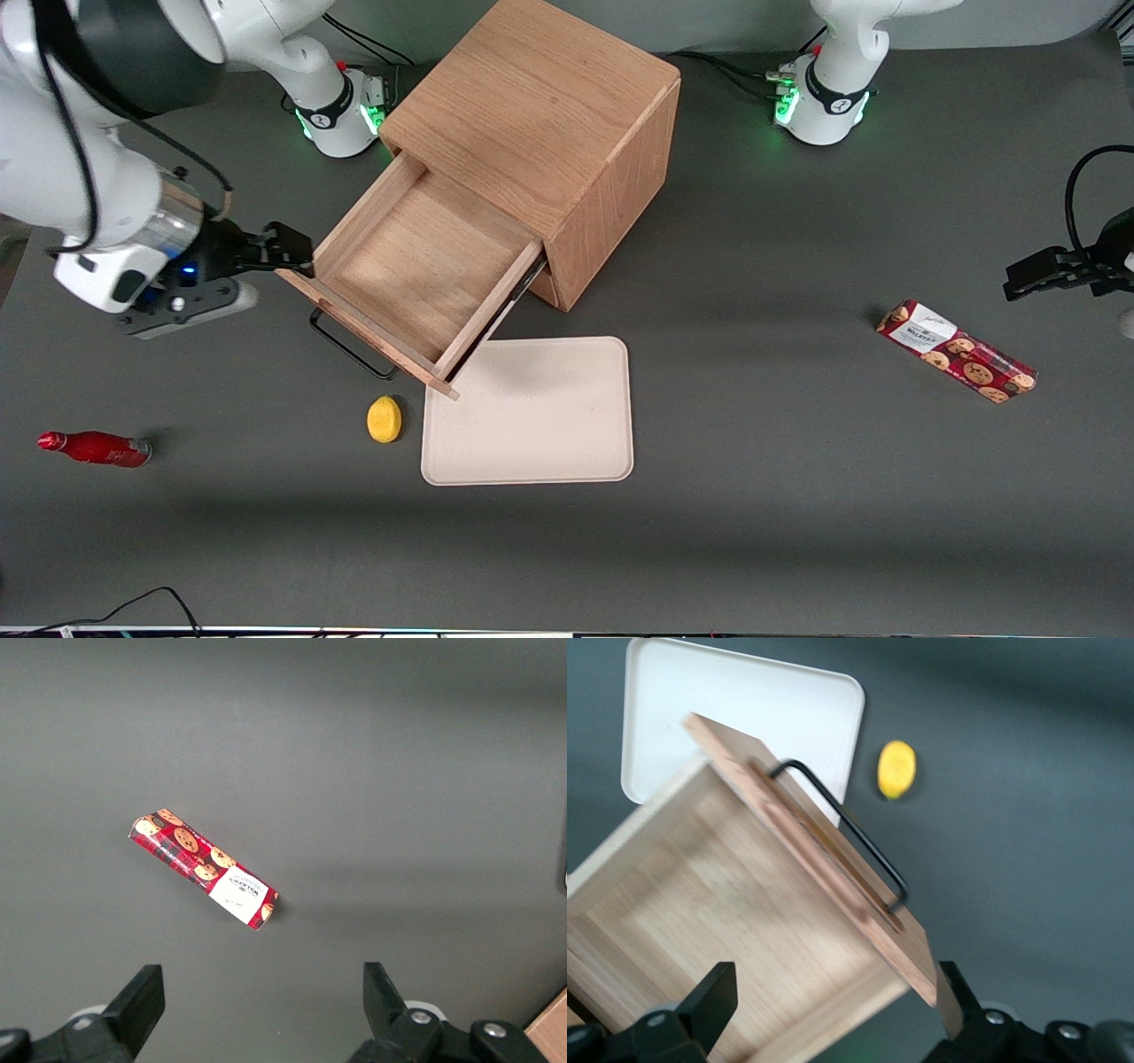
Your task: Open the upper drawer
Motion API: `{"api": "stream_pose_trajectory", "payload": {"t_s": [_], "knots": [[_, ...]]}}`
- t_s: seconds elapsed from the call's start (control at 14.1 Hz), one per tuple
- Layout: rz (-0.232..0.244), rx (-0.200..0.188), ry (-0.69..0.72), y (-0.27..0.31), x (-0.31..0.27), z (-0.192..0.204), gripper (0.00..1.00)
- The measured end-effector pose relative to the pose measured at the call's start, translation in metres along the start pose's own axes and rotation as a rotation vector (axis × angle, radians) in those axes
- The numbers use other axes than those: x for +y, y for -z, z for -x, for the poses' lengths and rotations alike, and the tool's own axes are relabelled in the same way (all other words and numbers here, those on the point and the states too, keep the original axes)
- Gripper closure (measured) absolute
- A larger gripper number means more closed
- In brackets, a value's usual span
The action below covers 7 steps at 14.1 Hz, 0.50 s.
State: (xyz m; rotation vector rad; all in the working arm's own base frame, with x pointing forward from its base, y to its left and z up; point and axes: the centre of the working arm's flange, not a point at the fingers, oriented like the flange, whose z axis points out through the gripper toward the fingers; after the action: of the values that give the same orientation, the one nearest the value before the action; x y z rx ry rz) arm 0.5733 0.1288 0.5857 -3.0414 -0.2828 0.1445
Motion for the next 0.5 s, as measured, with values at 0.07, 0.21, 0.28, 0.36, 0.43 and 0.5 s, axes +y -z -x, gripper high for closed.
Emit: {"api": "stream_pose_trajectory", "payload": {"t_s": [0.07, 0.21, 0.28, 0.36, 0.43, 0.5], "knots": [[0.011, -0.006, -0.050, 0.001, 0.016, 0.009, 0.00], [0.059, -0.011, -0.123, 0.004, 0.032, 0.030, 0.00], [0.075, -0.008, -0.145, 0.007, 0.037, 0.040, 0.00], [0.080, -0.006, -0.168, 0.010, 0.047, 0.047, 0.00], [0.080, -0.006, -0.197, 0.010, 0.063, 0.054, 0.00], [0.077, -0.009, -0.233, 0.009, 0.082, 0.060, 0.00]]}}
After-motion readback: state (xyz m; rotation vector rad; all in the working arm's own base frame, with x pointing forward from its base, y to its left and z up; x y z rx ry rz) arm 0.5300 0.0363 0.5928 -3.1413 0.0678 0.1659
